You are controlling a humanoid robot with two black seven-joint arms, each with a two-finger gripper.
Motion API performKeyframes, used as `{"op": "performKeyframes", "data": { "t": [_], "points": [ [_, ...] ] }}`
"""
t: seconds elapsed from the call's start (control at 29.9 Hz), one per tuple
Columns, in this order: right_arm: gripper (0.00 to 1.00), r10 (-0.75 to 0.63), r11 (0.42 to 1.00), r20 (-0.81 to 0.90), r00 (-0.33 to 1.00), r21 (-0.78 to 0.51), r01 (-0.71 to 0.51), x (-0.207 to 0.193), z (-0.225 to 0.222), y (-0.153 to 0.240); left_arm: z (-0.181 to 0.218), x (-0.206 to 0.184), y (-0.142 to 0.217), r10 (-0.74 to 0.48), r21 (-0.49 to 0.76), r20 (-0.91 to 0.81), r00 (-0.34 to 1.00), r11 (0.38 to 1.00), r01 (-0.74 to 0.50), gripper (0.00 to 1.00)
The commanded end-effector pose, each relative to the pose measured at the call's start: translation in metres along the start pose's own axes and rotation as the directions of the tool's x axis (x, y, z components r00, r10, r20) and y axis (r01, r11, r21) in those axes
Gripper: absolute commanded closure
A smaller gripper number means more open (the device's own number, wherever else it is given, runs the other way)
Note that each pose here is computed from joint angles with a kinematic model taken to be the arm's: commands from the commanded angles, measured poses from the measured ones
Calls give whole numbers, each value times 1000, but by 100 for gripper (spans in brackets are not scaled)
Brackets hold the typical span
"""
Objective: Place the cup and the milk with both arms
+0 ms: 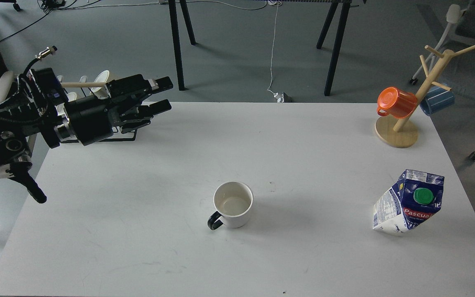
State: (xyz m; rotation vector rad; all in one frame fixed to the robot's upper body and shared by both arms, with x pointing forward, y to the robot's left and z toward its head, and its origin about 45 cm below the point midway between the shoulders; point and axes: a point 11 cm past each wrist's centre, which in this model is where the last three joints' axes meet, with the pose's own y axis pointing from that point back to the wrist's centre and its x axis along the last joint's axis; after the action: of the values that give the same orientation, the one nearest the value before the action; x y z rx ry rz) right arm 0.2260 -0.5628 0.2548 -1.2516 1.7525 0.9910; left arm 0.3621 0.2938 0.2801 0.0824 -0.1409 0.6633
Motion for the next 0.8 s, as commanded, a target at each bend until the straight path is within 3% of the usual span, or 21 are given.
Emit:
{"op": "performKeyframes", "data": {
  "t": [0.0,0.13,0.23,0.4,0.63,0.77],
  "points": [
    [2,180,984,16,984,-11,-180,51,1,42,3,6,-1,59,-67,-120,991,995,-67,16],
    [2,349,936,12,937,-48,-348,95,10,95,-11,2,8,84,-51,-157,984,994,-93,16],
    [2,415,906,50,909,-117,-407,110,38,125,-19,0,14,101,-45,-177,979,993,-111,16],
    [2,441,884,74,895,-210,-418,121,77,142,-27,-10,9,86,-51,-191,978,994,-97,16],
    [2,409,869,112,905,-349,-350,126,146,134,-34,-19,3,66,-52,-200,978,996,-77,16],
    [2,391,866,118,913,-381,-322,121,160,127,-43,-31,-2,33,-34,-178,984,999,-40,15]
  ]
}}
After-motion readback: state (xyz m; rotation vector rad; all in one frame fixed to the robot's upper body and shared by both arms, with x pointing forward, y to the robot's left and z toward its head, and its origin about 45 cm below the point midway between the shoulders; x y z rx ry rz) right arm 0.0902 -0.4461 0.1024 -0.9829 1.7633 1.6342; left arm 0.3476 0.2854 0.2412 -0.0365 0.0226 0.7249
